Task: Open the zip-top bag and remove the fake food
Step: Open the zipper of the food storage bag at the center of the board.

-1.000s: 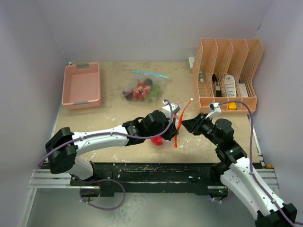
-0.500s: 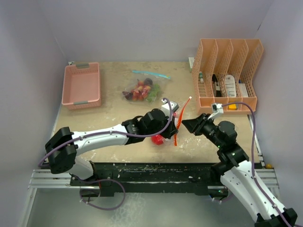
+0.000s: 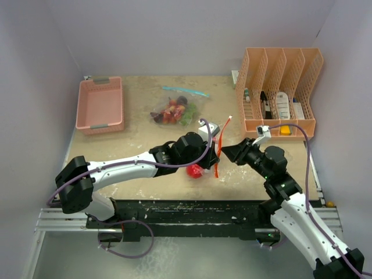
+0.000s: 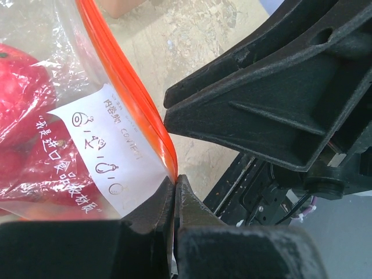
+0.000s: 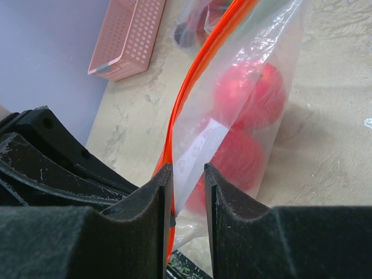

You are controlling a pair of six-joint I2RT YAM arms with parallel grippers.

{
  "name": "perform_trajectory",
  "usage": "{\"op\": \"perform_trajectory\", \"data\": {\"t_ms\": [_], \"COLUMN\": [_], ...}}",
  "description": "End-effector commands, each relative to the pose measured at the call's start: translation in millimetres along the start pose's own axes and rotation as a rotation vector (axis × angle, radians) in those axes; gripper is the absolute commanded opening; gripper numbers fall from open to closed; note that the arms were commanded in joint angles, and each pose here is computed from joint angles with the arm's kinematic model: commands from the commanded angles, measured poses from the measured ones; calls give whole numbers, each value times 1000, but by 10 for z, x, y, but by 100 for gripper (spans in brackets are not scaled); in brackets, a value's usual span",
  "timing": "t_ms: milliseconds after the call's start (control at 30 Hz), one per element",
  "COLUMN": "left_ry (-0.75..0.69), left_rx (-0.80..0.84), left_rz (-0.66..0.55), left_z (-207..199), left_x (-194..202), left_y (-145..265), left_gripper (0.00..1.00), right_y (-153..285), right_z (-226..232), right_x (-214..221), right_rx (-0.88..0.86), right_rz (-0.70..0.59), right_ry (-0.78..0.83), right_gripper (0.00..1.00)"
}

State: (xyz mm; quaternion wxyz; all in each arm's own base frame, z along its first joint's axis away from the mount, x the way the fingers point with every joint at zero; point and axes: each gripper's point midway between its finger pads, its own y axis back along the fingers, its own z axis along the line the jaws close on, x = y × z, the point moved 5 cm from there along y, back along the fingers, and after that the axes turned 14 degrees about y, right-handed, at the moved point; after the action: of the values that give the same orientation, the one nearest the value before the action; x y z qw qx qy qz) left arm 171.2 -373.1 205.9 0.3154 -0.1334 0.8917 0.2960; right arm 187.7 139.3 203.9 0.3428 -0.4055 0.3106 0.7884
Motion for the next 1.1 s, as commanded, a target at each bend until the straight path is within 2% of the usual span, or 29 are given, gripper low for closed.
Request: {"op": "perform_trajectory", "data": {"t_ms": [0,600,1067], "left_ry": [-18,-6,-7], "left_rx": [86,94,118], "left_rz": [-78,-68,-42], "left_z": [-254,-204,-215], "left_x": [-278,-322,-271], "left_y": [46,-33,-45], "left_gripper": [0,0,0], "right_y": [-14,-41,-98], "right_z": [76,73,116], "right_x": [-93,-39,-6], "right_rx": [-48,-65,-121], "right_rz": [-40,-32,-8], "right_ry": [9,-5,14], "right_gripper": [31,31,52]}}
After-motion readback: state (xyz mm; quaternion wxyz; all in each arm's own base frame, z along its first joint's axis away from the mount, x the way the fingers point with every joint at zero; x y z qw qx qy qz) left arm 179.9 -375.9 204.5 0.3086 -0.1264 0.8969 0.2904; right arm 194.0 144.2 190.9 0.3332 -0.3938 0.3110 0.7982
